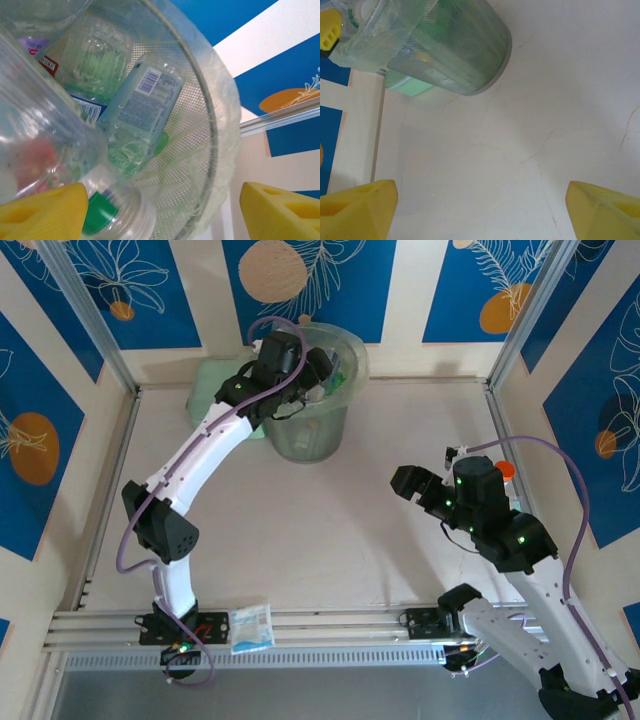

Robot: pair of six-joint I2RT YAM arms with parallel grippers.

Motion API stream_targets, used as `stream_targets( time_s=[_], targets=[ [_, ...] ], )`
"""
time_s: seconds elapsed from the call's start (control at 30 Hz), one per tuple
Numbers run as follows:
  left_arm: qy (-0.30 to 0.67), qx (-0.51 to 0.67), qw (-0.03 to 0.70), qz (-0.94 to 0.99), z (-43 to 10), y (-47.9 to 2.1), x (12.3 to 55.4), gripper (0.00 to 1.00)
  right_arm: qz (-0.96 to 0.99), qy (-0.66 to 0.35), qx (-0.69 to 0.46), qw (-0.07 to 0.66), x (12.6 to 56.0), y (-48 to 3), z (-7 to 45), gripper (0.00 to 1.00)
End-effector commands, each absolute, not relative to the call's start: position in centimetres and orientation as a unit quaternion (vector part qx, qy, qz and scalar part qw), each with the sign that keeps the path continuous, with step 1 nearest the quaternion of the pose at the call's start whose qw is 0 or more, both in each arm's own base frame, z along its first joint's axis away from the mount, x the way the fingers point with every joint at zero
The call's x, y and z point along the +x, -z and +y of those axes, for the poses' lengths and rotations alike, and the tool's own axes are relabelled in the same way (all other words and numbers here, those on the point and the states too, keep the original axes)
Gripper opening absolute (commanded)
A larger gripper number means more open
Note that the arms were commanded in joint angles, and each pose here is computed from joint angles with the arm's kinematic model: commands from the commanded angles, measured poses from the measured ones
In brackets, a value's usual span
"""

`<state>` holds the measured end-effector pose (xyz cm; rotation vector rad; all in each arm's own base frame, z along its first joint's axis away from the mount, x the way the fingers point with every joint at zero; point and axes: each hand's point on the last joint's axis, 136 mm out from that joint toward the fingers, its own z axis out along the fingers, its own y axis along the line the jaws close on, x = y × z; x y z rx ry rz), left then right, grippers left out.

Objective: Put the plastic bottles in the bin

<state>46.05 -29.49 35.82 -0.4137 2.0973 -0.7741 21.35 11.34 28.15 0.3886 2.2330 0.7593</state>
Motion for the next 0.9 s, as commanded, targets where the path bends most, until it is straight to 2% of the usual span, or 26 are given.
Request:
stream_targets(
  time_s=[0.0, 0.17, 0.33, 0.6, 0.73, 0.87],
  targets=[
    [0.324, -0.150, 0.448, 0.819, -29.2, -39.7, 45.2, 0.77, 0.872, -0.291, 0.146, 0.366, 21.1, -27.7, 11.2, 0.88],
    [0.312, -0.120, 0.474, 0.815, -28.0, -42.4, 45.6, 0.64, 0.873, -0.292, 0.146, 0.364, 21.2, -27.6, 11.3, 0.87],
    [0.315, -0.113, 0.449, 0.829, -26.2, -40.9, 48.5, 0.50, 0.873, -0.293, 0.146, 0.362, 21.1, -27.4, 11.3, 0.86],
    [0.305, -0.112, 0.399, 0.858, -24.0, -35.9, 52.0, 0.47, 0.874, -0.290, 0.145, 0.362, 21.2, -27.3, 11.3, 0.85],
    [0.302, -0.100, 0.376, 0.871, -24.4, -33.8, 52.2, 0.44, 0.875, -0.289, 0.144, 0.361, 21.2, -27.3, 11.3, 0.84],
    [0.304, -0.094, 0.375, 0.871, -24.4, -34.1, 51.8, 0.43, 0.875, -0.287, 0.145, 0.363, 21.4, -27.5, 11.3, 0.84]
  ],
)
